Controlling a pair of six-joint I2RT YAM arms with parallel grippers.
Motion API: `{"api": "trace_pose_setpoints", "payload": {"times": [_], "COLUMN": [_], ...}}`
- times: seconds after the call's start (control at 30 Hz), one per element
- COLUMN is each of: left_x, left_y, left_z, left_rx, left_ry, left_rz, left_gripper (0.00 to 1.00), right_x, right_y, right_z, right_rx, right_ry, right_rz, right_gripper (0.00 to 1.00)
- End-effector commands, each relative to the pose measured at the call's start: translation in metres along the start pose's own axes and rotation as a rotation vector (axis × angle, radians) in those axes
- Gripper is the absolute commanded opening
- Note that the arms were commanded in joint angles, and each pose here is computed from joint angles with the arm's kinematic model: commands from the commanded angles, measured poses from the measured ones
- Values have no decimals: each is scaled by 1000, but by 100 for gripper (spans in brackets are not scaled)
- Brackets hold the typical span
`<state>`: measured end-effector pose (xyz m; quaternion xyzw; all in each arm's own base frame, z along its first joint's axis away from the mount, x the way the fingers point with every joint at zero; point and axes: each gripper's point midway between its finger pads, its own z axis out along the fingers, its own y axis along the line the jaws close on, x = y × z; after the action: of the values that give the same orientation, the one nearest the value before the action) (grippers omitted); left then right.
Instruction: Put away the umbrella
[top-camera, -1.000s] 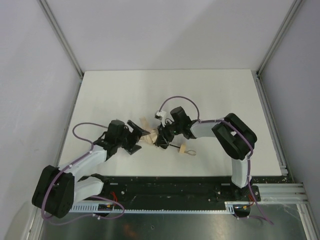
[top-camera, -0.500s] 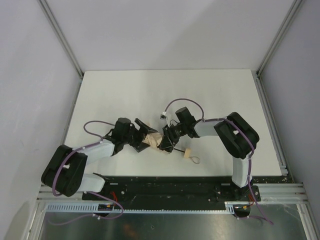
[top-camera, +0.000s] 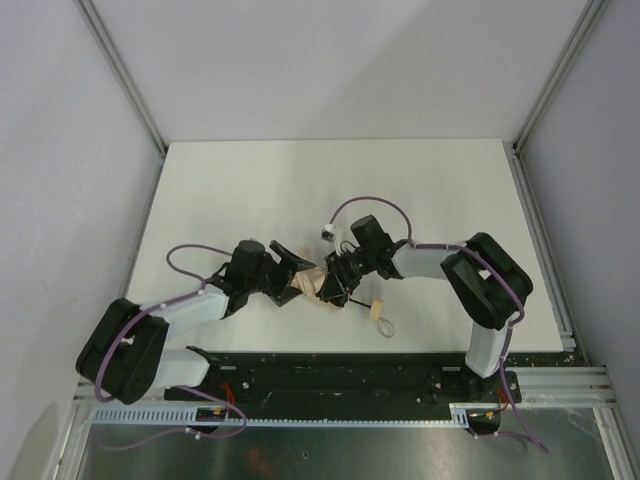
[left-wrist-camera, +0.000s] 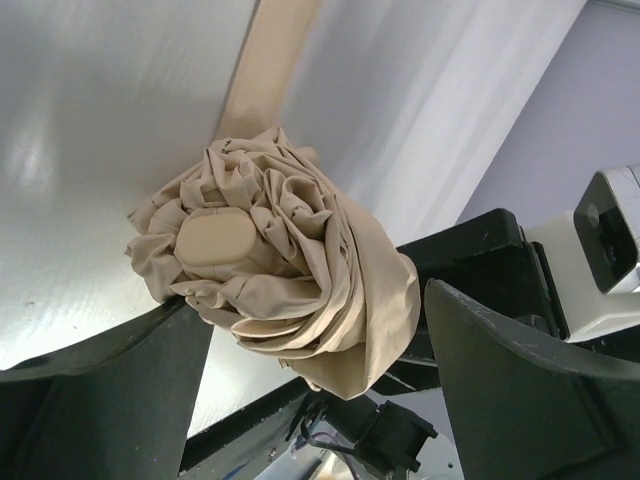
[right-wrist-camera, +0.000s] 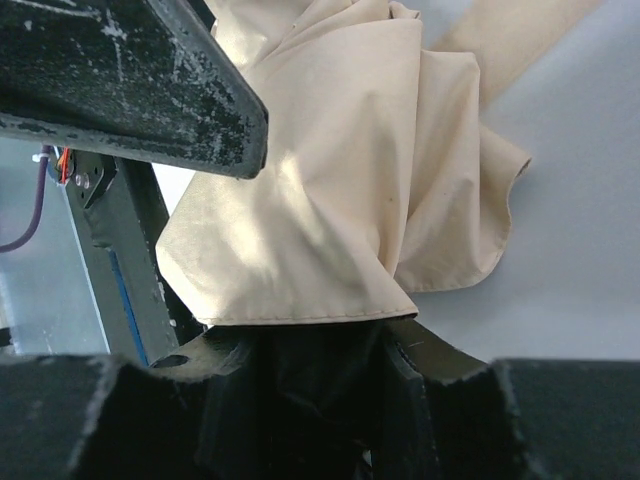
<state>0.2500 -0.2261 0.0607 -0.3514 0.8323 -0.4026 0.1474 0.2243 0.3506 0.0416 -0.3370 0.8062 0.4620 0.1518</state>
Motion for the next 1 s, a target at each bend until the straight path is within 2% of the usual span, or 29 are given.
{"api": "trace_pose_setpoints", "payload": {"times": [0.0, 0.13, 0.37, 0.6, 0.8, 0.93, 0.97], "left_x": [3, 0, 7, 0, 11, 16, 16], "left_y": [-5, -11, -30, -61, -81, -89, -89], "left_z": [-14, -22, -31, -39, -38, -43, -45], "left_rx": [7, 36, 100, 184, 253, 309, 315], "left_ry": [-26, -55, -34, -84, -44, -41, -44], "left_rz": [19, 38, 87, 177, 213, 247, 246], "left_gripper": [91, 93, 93, 94, 94, 88, 84], "right_x": [-55, -68, -80, -73, -67, -65, -65], "right_y": [45, 58, 61, 92, 107, 106, 105], "right_z": [-23, -35, -53, -51, -45, -44, -45], "right_rx": [-9, 6, 89, -17, -106, -132, -138], "right_ry": [-155, -197, -245, -220, -199, -186, -185], "right_rz": [-177, -215, -254, -307, -296, -264, -255], "right_gripper": [0, 0, 0, 0, 0, 0, 0]}}
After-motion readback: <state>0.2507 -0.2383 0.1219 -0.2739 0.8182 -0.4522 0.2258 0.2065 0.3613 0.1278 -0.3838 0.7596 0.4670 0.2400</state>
